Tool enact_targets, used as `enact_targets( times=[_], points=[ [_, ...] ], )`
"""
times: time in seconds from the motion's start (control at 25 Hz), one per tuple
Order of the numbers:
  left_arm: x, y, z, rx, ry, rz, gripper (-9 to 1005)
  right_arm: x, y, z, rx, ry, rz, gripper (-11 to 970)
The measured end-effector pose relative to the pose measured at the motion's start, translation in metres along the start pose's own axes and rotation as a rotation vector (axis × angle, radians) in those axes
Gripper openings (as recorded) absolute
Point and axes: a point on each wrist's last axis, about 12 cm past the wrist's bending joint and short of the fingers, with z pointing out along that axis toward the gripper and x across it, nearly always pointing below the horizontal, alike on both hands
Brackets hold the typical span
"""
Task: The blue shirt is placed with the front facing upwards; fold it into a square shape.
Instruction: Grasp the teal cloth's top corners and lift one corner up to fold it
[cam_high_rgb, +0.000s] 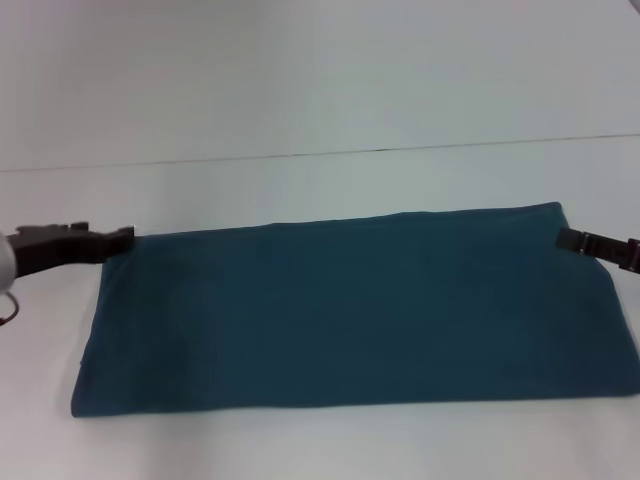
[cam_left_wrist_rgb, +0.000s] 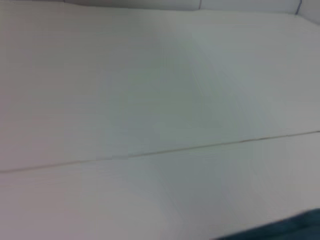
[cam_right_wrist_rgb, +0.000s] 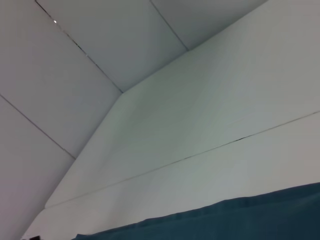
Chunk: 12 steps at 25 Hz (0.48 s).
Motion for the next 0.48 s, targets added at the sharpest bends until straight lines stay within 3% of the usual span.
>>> enact_targets(
  times=[0.08,0.16,0.36,0.48],
  points=[
    [0.002,0.001,-0.009,0.027,0.006,-0.017,410,0.0,0.0,0.0,0.001,0.0,0.0,545],
    [0.004,0.003,-0.021,0.063,0.004,-0.039,649,0.0,0.0,0.0,0.001,0.001,-0.001,545],
    [0.014,0.008,-0.042,0.181,0.013,-0.11,871,0.001,0.0,0.0,-0.001,0.006,-0.011,544],
    [0.02,0.008,-0.041,0.197,0.028,-0.126,891,0.001,0.0,0.0,-0.001,0.006,-0.018,544]
  ],
)
